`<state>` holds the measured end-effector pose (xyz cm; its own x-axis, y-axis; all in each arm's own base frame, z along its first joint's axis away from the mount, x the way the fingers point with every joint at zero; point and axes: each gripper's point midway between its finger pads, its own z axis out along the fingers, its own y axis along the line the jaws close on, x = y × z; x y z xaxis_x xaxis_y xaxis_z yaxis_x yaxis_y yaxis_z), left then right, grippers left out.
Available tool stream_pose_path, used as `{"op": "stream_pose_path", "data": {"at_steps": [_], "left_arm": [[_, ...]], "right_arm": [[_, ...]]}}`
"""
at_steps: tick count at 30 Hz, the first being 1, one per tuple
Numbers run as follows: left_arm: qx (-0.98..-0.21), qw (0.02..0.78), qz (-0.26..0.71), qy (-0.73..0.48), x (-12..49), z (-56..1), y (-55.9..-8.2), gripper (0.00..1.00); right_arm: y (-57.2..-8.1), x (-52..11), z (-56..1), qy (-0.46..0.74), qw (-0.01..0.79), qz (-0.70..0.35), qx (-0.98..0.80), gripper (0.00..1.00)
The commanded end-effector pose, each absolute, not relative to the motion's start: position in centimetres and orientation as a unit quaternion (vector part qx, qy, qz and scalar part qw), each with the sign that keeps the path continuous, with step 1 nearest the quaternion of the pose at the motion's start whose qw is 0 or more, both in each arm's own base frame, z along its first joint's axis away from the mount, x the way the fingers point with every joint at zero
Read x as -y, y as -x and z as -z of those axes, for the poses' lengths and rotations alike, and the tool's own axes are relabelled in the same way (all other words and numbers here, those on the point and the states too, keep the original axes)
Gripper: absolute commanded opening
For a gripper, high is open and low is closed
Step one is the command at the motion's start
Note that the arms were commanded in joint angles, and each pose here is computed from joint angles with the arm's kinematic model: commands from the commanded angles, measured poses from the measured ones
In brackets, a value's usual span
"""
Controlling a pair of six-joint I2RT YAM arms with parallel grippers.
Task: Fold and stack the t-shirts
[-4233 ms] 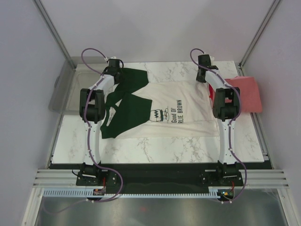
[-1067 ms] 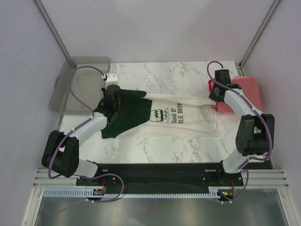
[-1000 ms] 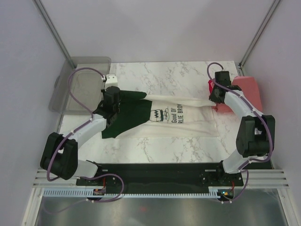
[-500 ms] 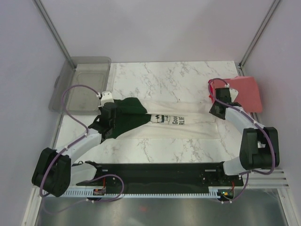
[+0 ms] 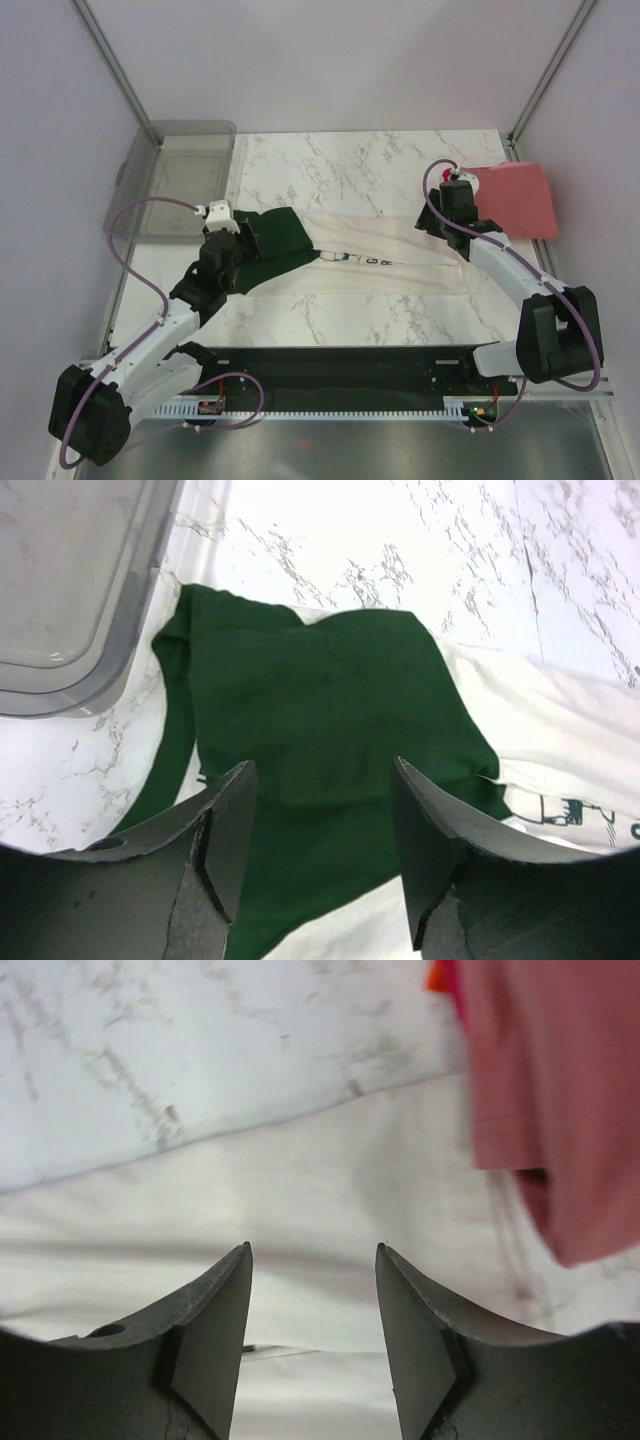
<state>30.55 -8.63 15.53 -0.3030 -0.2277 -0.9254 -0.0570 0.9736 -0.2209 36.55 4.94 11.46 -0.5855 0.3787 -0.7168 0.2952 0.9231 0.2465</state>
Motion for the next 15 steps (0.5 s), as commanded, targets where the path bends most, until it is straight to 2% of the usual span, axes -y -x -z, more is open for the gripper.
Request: {"op": "stream_pose_path", "data": {"at_steps": [1, 3, 7, 15], "left_arm": [[-0.821, 0.554, 0.104, 0.089, 10.4, -16.2, -31.0, 0.64], [-0.825, 0.548, 0.102, 0.095, 10.6, -16.3, -31.4, 0.69], [-0.832, 0.535, 0.083, 0.12, 10.1, -15.6, -32.2, 0.85], [-0.839, 0.508, 0.097, 0.169, 9.4, -15.3, -33.1, 0.87]], "right_arm": [[-38.5, -10.4, -13.7, -0.125, 0.43, -0.127, -0.885, 0.6], [-38.8, -12.7, -14.3, -0.098, 0.423, -0.158, -0.887, 0.59], [-38.9, -17.7, -14.3, -0.039, 0.401, -0.207, -0.892, 0.59], [-40.4, -26.8, -14.1, 0.036, 0.352, -0.298, -0.887, 0.59]]}}
